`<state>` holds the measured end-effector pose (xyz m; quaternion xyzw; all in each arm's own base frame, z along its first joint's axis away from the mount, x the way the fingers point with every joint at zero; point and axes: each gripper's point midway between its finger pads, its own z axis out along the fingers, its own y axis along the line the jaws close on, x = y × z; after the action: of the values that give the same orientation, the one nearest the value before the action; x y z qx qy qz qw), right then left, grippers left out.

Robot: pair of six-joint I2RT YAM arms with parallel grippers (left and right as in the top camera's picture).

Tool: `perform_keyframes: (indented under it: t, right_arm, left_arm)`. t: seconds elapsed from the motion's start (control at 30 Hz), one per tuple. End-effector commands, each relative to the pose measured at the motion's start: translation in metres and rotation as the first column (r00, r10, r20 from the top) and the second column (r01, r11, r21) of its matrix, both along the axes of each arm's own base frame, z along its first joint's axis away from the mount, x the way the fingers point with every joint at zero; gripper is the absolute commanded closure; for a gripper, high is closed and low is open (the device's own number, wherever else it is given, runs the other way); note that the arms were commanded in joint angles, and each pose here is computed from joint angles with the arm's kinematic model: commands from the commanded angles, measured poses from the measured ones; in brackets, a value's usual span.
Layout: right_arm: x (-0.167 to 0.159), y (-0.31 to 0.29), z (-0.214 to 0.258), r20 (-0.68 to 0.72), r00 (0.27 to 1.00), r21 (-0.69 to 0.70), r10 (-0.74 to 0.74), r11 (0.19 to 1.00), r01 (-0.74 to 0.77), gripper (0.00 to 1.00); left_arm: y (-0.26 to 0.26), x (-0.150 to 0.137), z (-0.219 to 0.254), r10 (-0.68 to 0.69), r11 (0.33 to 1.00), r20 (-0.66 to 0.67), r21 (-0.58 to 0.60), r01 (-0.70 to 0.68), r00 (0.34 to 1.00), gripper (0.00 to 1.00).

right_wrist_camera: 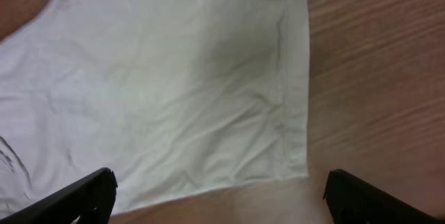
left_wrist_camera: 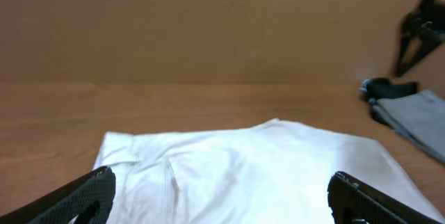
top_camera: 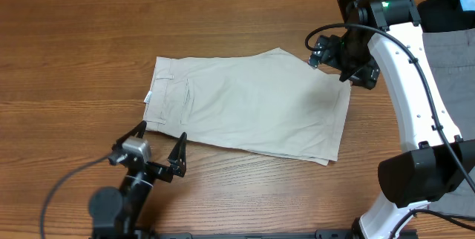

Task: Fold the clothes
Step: 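Release the pants and raise the right gripper away, then move the left gripper to the pants' left end and grasp it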

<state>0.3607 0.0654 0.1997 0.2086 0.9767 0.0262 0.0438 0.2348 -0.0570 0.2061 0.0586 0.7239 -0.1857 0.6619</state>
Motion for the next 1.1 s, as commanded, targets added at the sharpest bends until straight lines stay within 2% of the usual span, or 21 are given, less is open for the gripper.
perform_keyframes:
  t: [0.0, 0.1, 0.17, 0.23, 0.27, 0.3, 0.43, 0.53, 0.57, 0.63, 0.77, 0.8, 0.83, 0.87, 0.93, 0.97, 1.0, 1.03, 1.07]
  right_arm:
    - [0.002, 0.001, 0.011, 0.053, 0.999, 0.007, 0.007, 1.0, -0.008, 0.0]
    - [0.005, 0.002, 0.011, 0.064, 0.998, 0.007, 0.007, 1.0, -0.008, 0.0]
    - [0.006, -0.001, 0.011, 0.067, 0.998, -0.006, 0.006, 1.0, -0.006, 0.0]
    - [0.007, -0.006, 0.011, 0.073, 0.997, -0.037, 0.002, 0.999, 0.0, 0.0]
    - [0.007, -0.009, 0.012, 0.075, 0.997, -0.055, 0.001, 0.998, 0.003, 0.0]
    - [0.007, -0.01, 0.012, 0.075, 0.997, -0.058, 0.001, 0.998, 0.003, 0.0]
    - [0.007, -0.01, 0.012, 0.075, 0.997, -0.059, 0.004, 0.998, 0.0, 0.0]
    - [0.007, -0.01, 0.012, 0.077, 0.997, -0.059, 0.004, 0.998, 0.0, 0.0]
    - [0.008, -0.01, 0.012, 0.079, 0.997, -0.059, 0.004, 0.998, 0.001, 0.0]
    - [0.009, -0.01, 0.012, 0.085, 0.996, -0.06, 0.004, 0.998, 0.001, 0.0]
    - [0.013, -0.009, 0.012, 0.098, 0.995, -0.057, 0.003, 0.998, 0.002, 0.0]
    - [0.013, -0.009, 0.013, 0.101, 0.995, -0.057, 0.003, 0.998, 0.003, 0.0]
    - [0.014, -0.009, 0.012, 0.102, 0.995, -0.057, 0.003, 0.998, 0.003, 0.0]
    - [0.014, -0.009, 0.01, 0.102, 0.995, -0.057, 0.003, 0.998, 0.003, 0.0]
    - [0.014, -0.009, 0.005, 0.093, 0.996, -0.057, 0.003, 0.998, 0.003, 0.0]
    - [0.013, -0.009, 0.001, 0.086, 0.996, -0.056, 0.003, 0.998, 0.002, 0.05]
    - [0.012, -0.008, -0.005, 0.075, 0.997, -0.054, 0.003, 0.999, 0.001, 0.14]
    - [0.011, -0.007, -0.012, 0.062, 0.998, -0.05, 0.002, 0.999, 0.001, 0.25]
    - [0.009, -0.005, -0.02, 0.048, 0.999, -0.04, 0.002, 0.999, 0.0, 0.41]
  left_arm:
    - [-0.016, 0.003, 0.055, -0.11, 0.992, 0.001, 0.057, 0.11, 0.994, 0.0]
    - [-0.029, 0.024, 0.07, -0.207, 0.973, -0.143, 0.074, 0.219, 0.968, 0.0]
    - [-0.034, 0.04, 0.071, -0.251, 0.96, -0.278, 0.054, 0.276, 0.927, 0.0]
    - [-0.034, 0.056, 0.067, -0.264, 0.953, -0.444, 0.018, 0.303, 0.856, 0.0]
    - [-0.033, 0.072, 0.063, -0.268, 0.951, -0.561, -0.025, 0.308, 0.784, 0.0]
    - [-0.033, 0.085, 0.061, -0.271, 0.951, -0.606, -0.05, 0.304, 0.748, 0.0]
    - [-0.033, 0.118, 0.031, -0.281, 0.951, -0.717, -0.12, 0.284, 0.637, 0.0]
    - [-0.045, 0.133, 0.003, -0.366, 0.927, -0.751, -0.24, 0.289, 0.549, 0.0]
    - [-0.045, 0.136, -0.008, -0.366, 0.927, -0.769, -0.248, 0.282, 0.524, 0.0]
    - [-0.041, 0.137, -0.04, -0.314, 0.944, -0.833, -0.22, 0.248, 0.455, 0.0]
    - [-0.026, 0.137, -0.093, -0.131, 0.985, -0.935, -0.084, 0.152, 0.331, 0.02]
    - [-0.022, 0.137, -0.104, -0.08, 0.991, -0.949, -0.045, 0.122, 0.304, 0.15]
    - [-0.02, 0.137, -0.112, -0.042, 0.994, -0.957, -0.012, 0.106, 0.288, 0.45]
    - [-0.017, 0.139, -0.119, 0.006, 0.996, -0.96, 0.031, 0.088, 0.278, 0.6]
    - [-0.014, 0.143, -0.127, 0.057, 0.993, -0.958, 0.084, 0.083, 0.281, 0.71]
    - [-0.014, 0.145, -0.129, 0.076, 0.991, -0.954, 0.105, 0.086, 0.289, 0.75]
    - [-0.013, 0.148, -0.131, 0.099, 0.988, -0.95, 0.13, 0.086, 0.297, 0.78]
    - [-0.011, 0.151, -0.133, 0.123, 0.984, -0.944, 0.156, 0.085, 0.306, 0.86]
    - [-0.009, 0.153, -0.135, 0.143, 0.981, -0.94, 0.177, 0.084, 0.311, 0.89]
